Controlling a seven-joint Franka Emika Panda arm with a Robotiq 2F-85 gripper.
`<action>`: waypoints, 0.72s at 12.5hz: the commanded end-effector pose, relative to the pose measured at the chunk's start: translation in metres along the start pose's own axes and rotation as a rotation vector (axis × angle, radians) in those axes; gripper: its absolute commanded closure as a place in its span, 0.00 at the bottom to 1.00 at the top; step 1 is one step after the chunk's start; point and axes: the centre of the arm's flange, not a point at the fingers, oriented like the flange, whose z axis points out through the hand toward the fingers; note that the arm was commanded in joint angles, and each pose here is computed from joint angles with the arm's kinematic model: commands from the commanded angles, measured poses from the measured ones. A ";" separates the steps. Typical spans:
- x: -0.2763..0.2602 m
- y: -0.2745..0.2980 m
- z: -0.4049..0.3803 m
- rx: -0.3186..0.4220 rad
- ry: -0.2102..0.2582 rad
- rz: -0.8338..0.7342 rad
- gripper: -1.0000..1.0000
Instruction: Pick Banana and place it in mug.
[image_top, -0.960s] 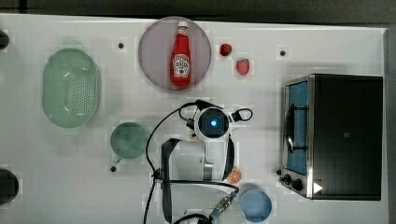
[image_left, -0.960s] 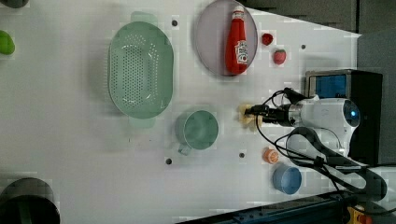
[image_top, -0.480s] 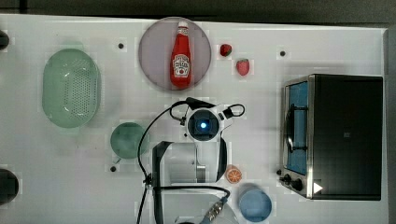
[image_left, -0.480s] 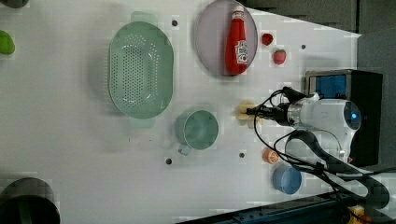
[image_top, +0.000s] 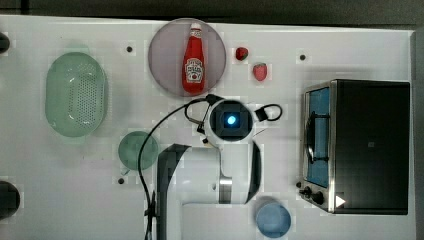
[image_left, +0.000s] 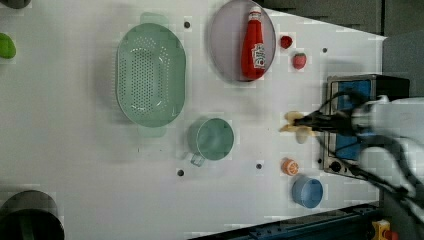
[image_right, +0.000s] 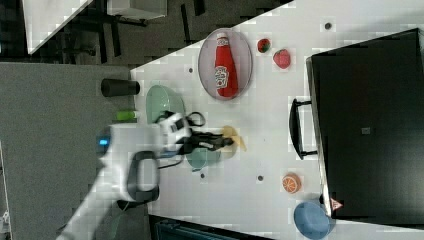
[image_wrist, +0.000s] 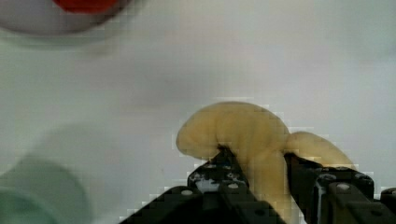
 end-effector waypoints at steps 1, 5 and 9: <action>-0.020 -0.025 -0.150 0.040 0.106 -0.069 0.68; -0.090 -0.122 -0.160 0.070 0.005 0.065 0.68; -0.126 -0.204 -0.118 0.039 -0.019 0.262 0.68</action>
